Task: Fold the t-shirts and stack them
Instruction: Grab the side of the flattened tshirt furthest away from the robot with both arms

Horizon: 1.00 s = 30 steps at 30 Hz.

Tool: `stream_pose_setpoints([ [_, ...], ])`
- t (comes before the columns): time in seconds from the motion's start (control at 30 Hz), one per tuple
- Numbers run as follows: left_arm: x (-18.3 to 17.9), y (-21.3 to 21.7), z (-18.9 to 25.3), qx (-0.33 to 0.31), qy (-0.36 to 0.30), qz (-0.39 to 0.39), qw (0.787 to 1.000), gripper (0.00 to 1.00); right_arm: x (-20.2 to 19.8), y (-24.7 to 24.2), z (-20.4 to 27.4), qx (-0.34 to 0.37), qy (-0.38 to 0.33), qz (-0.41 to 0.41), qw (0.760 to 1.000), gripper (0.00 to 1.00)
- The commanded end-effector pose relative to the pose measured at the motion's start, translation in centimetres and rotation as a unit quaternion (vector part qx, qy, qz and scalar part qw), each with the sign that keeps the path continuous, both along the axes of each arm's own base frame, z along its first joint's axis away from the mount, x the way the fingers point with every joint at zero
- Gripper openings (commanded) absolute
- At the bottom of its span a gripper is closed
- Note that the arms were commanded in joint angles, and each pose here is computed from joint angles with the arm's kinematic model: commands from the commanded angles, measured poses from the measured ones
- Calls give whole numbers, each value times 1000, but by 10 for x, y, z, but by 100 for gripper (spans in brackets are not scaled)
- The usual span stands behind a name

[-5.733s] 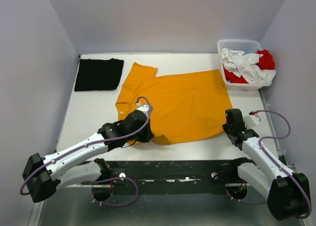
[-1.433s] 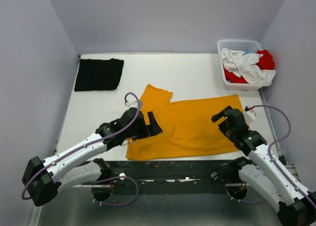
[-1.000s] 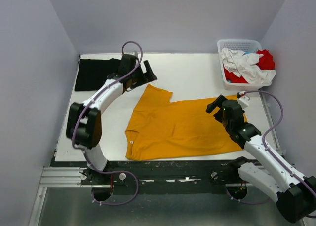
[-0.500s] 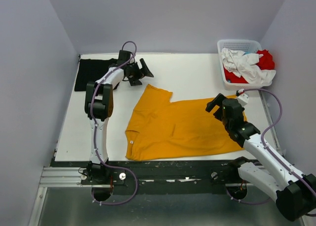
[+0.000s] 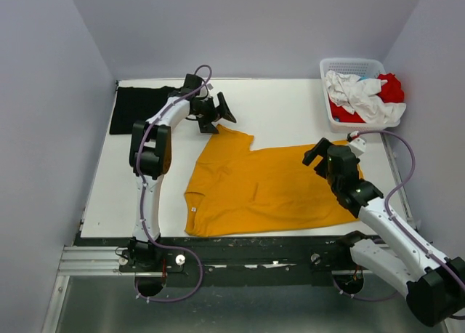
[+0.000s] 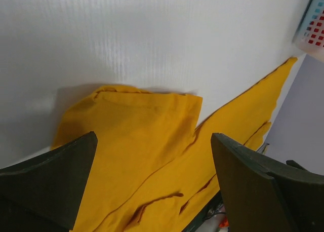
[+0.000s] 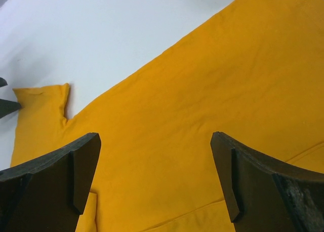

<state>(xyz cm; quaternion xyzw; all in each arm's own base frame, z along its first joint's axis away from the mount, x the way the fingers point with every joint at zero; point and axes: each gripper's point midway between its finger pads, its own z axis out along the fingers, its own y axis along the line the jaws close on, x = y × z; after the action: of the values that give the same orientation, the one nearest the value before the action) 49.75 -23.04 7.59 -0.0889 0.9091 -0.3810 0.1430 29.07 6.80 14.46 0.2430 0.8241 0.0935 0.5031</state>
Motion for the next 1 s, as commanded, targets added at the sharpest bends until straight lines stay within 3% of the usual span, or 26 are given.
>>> stream_pose_setpoints([
  [0.0,-27,-7,-5,34,44,-24,998,99,-2,-8,10,-9,-13,-9,1000,100],
  [0.2,-37,-13,-8,63,63,-12,996,99,-6,-10,13,-11,-18,-9,1000,100],
  [0.3,-25,-8,-1,78,46,3,996,99,-6,-10,16,-12,-23,-6,1000,100],
  [0.47,28,4,49,76,-103,28,991,99,-5,-6,10,-13,-18,4,1000,100],
  [0.6,66,15,63,42,-149,67,986,99,-3,-8,1,-15,-8,-5,1000,100],
  [0.8,103,19,42,-70,-93,106,988,99,2,-3,5,-6,-10,-3,1000,100],
  [0.97,89,12,21,-101,-50,90,990,99,5,0,9,4,-16,-3,1000,100],
])
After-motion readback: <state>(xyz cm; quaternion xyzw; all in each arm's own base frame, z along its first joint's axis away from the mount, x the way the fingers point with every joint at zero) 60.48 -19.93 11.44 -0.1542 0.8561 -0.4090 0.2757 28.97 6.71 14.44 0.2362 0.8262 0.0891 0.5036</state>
